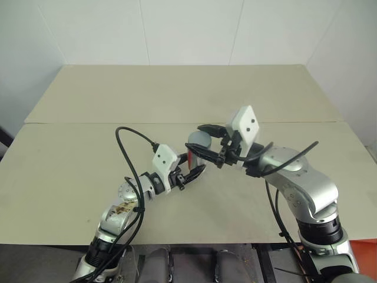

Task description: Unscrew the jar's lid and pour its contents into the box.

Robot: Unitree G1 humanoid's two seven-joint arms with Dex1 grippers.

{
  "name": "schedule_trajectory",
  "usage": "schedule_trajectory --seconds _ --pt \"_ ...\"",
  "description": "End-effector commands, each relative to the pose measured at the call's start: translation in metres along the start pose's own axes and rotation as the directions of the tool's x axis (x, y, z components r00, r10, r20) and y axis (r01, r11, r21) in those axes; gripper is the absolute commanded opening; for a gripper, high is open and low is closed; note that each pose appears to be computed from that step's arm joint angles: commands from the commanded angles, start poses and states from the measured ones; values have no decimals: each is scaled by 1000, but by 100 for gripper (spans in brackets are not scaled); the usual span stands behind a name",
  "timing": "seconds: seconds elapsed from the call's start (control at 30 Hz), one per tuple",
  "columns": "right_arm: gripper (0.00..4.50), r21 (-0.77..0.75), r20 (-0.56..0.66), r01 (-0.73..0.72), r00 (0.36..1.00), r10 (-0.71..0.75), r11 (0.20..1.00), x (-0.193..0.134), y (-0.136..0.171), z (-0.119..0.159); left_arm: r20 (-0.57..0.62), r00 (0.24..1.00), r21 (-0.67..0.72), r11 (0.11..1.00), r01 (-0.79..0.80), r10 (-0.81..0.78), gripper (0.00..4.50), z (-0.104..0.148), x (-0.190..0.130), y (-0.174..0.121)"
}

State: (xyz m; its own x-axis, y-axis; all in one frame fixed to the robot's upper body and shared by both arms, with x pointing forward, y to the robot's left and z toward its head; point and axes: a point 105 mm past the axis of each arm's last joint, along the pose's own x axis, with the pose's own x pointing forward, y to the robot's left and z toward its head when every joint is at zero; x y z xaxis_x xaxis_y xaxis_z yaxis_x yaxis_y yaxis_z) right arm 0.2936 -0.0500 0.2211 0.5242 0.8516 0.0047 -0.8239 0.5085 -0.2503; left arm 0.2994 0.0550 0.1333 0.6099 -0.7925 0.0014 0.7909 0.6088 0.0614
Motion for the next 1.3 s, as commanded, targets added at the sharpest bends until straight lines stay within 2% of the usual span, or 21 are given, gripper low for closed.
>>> schedule_trajectory --seconds 0.03,0.33,0.63,1.03,1.3 --pt "277 -47 20 -16 1000 17 999 -3 3 5 58 998 42 999 14 -17 243 16 -1 -3" --pt "277 -20 27 -51 998 52 998 -8 1 7 52 997 51 997 53 -56 243 13 -6 -7" --pt "277 -29 50 -236 970 237 971 -19 8 14 83 982 60 985 164 -168 243 18 -16 -17" --pt "277 -51 71 -461 883 464 886 -17 2 14 88 970 52 973 223 -227 243 19 -20 -25" --pt "277 -95 51 -612 784 618 785 -11 -9 10 81 969 56 972 228 -232 243 18 -20 -26"
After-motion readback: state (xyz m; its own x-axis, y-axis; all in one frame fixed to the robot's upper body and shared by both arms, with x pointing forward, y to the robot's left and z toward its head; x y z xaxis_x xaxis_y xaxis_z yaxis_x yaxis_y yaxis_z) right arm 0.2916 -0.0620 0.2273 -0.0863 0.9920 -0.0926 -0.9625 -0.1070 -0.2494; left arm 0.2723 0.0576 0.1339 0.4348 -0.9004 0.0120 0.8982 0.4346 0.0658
